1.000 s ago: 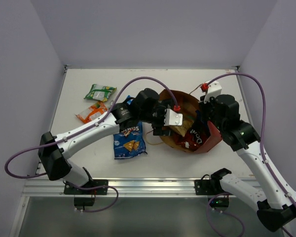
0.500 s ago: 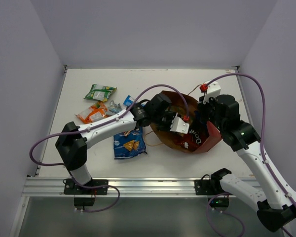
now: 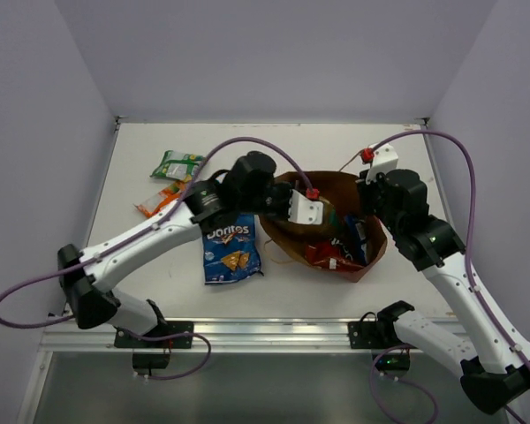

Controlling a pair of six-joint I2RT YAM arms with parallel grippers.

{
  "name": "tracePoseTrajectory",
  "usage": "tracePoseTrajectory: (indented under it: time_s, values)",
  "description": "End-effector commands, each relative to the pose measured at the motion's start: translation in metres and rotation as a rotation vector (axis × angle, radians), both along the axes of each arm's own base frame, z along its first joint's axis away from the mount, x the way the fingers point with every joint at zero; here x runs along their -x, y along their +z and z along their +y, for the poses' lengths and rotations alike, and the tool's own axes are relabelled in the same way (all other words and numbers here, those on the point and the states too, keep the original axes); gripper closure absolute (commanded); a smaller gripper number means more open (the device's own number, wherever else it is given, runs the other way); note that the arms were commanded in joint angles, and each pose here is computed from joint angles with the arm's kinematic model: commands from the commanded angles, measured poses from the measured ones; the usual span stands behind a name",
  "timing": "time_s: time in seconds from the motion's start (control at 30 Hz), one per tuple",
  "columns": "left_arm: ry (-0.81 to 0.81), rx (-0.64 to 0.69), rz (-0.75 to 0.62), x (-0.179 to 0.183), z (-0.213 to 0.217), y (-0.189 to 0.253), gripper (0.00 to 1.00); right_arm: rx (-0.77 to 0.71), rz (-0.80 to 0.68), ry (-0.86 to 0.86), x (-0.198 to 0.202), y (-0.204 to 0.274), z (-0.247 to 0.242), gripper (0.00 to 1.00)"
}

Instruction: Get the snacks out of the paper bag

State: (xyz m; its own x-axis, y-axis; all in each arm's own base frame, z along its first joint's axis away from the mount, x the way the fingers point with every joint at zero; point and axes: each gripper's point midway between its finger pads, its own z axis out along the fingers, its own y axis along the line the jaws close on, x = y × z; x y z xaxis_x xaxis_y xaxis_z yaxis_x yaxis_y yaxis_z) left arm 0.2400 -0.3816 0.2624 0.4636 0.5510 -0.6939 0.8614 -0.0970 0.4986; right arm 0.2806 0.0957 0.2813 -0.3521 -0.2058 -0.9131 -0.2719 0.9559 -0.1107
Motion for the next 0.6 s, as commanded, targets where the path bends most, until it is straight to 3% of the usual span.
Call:
tracePoseTrajectory:
  time_s: [0.0,0.3,0.4,0.57]
  values:
    - [0.033,0.336,-0.176,0.024,0.032,0.147,1.0,0.012,-0.041,-0.099,-0.009,0.006,-0.014,1.0]
    - [0.389,0.681,-0.396,0.015,0.125,0.272,1.0,0.054,-0.029,-0.189,-0.01,0.0,-0.03,1.0]
    - [0.572,0.716,-0.468,-0.013,0.145,0.286,1.0,0.031,-0.02,-0.229,-0.009,-0.001,-0.033,1.0]
    - [0.777,0.677,-0.453,-0.111,0.166,0.259,1.0,0.057,-0.004,-0.298,-0.005,0.003,-0.046,1.0]
